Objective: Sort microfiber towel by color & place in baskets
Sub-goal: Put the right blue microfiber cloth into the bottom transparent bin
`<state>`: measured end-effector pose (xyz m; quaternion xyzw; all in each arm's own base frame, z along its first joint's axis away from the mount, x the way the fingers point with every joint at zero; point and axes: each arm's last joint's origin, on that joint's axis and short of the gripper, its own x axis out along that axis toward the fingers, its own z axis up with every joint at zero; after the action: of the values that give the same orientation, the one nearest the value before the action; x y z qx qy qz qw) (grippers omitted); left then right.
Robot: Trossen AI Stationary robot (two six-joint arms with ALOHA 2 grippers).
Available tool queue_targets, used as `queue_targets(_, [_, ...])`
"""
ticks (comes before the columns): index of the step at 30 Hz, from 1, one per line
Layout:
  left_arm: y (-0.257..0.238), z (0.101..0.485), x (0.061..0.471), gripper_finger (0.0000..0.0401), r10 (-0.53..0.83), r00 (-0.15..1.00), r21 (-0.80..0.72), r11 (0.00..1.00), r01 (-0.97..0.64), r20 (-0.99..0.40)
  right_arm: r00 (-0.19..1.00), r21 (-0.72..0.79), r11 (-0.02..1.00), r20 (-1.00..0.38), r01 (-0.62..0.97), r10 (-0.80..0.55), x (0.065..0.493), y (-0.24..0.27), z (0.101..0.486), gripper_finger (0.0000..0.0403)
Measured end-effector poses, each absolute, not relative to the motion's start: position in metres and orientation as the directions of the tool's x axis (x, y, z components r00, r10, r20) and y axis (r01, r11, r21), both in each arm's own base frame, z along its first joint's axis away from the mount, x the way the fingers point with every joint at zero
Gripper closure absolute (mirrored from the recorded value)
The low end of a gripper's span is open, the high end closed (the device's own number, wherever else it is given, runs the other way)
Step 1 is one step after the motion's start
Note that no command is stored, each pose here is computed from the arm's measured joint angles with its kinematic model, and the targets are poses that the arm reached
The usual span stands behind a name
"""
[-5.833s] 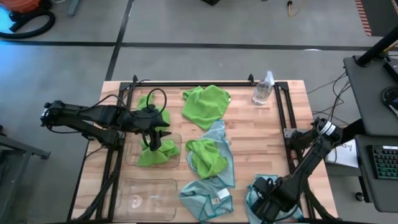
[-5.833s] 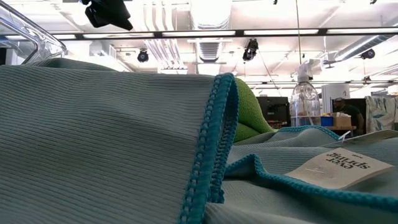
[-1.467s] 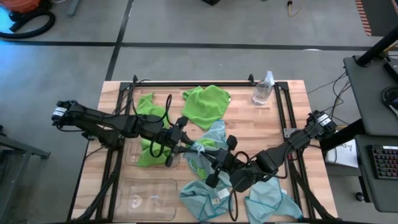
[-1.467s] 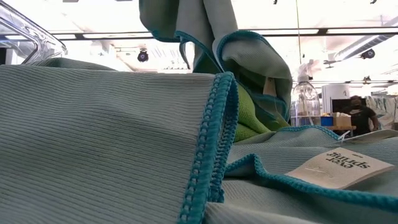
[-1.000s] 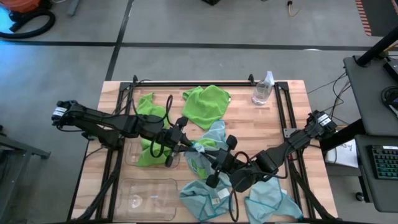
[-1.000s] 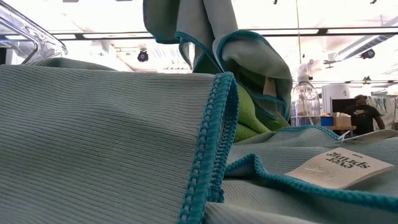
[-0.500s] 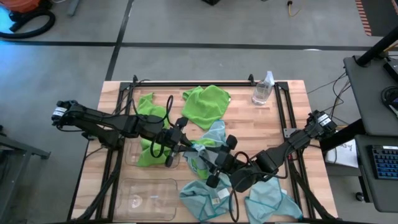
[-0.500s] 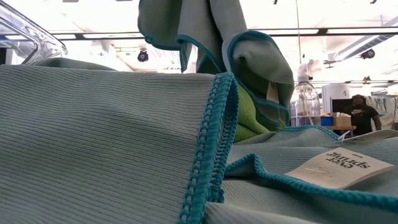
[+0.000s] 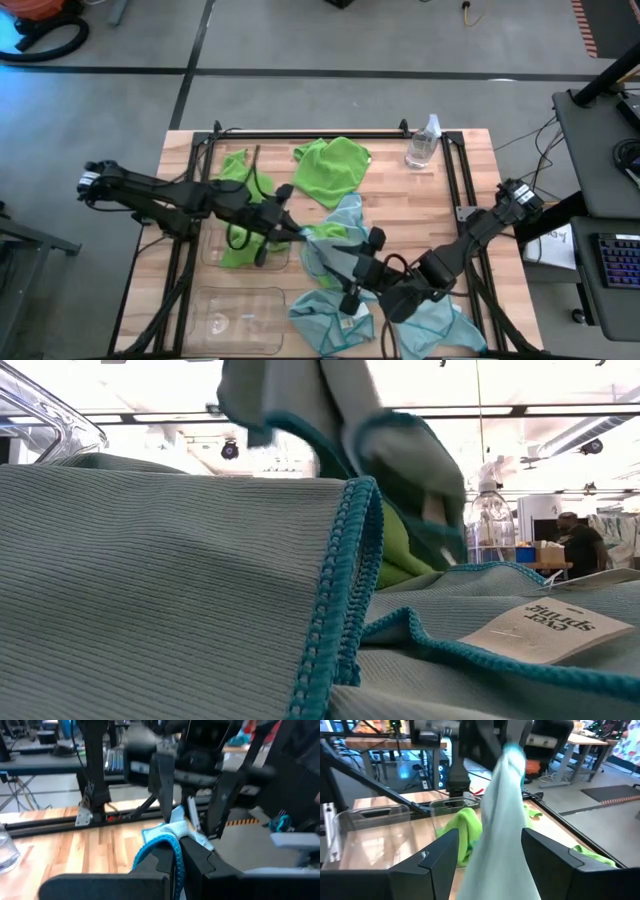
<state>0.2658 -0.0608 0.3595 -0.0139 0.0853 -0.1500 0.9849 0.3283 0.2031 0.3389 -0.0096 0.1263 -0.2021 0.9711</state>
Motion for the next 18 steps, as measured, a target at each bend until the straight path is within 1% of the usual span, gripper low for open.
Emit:
queue_targets(5, [-0.066, 0.375, 0.245, 0.0401, -0.337, 0.935, -0.086, 0.940, 0.329, -0.108, 0.896, -0.069, 0.927, -0.242, 0.367, -0.373, 0.323, 0.211, 0.339, 0.0190])
queue_targets(9, [-0.075, 0.389, 0.226, 0.0401, -0.393, 0.919, -0.123, 0.915, 0.385, -0.047, 0.900, -0.040, 0.931, -0.243, 0.364, -0.362, 0.320, 0.215, 0.339, 0.0190])
queue_targets(12, [-0.083, 0.400, 0.209, 0.0401, -0.446, 0.895, -0.148, 0.884, 0.443, 0.017, 0.900, -0.046, 0.931, -0.246, 0.361, -0.361, 0.320, 0.216, 0.338, 0.0190])
queue_targets(18, [-0.098, 0.417, 0.175, 0.0401, -0.556, 0.824, -0.135, 0.813, 0.567, 0.112, 0.895, -0.040, 0.929, -0.256, 0.368, -0.365, 0.319, 0.215, 0.337, 0.0190])
